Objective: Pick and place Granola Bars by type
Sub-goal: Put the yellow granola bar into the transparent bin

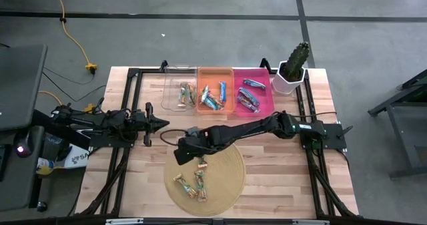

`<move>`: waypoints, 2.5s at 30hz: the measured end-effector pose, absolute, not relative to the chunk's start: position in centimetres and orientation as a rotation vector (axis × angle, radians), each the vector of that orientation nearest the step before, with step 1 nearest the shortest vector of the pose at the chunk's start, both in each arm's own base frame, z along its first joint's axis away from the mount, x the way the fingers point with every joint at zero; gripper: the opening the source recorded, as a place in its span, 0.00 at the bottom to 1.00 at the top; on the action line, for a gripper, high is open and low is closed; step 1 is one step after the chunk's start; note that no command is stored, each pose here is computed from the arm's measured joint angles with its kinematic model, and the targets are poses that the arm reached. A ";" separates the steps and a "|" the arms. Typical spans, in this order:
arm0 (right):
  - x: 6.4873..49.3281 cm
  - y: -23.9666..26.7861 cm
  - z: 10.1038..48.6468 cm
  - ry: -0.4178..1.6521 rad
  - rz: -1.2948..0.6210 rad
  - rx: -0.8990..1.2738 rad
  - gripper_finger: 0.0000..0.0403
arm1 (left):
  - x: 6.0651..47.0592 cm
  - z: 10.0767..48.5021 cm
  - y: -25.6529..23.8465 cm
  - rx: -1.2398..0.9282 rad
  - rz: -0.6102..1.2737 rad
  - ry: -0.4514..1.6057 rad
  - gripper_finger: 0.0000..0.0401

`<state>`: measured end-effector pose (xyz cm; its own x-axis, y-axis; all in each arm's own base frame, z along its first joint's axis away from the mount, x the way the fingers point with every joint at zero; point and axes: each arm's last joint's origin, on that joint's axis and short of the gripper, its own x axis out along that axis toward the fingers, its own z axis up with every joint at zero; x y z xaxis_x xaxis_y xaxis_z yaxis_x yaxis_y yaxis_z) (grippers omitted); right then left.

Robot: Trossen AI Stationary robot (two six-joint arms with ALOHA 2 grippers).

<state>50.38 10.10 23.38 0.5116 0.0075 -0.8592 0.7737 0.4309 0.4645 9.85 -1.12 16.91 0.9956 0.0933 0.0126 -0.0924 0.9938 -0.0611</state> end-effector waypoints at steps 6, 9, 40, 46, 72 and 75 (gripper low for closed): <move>50.2 9.8 22.8 0.938 -0.632 1.003 0.40 | 9.9 16.9 -1.1 -0.060 0.093 -0.015 0.00; 50.3 9.8 22.2 0.932 -0.666 0.993 0.40 | 9.9 16.9 -1.1 -0.061 0.093 -0.015 0.00; 50.7 8.0 16.2 1.035 -0.891 0.983 0.51 | 9.9 16.9 -1.1 -0.060 0.093 -0.015 0.00; 50.8 7.5 16.1 1.030 -0.901 0.988 0.51 | 9.9 16.9 -1.1 -0.060 0.093 -0.015 0.00; 51.3 7.1 14.1 1.084 -0.895 1.035 0.51 | 9.9 16.9 -1.1 -0.061 0.092 -0.015 0.00; 51.4 7.2 14.1 1.072 -0.892 1.042 0.51 | 9.9 16.9 -1.1 -0.060 0.092 -0.015 0.00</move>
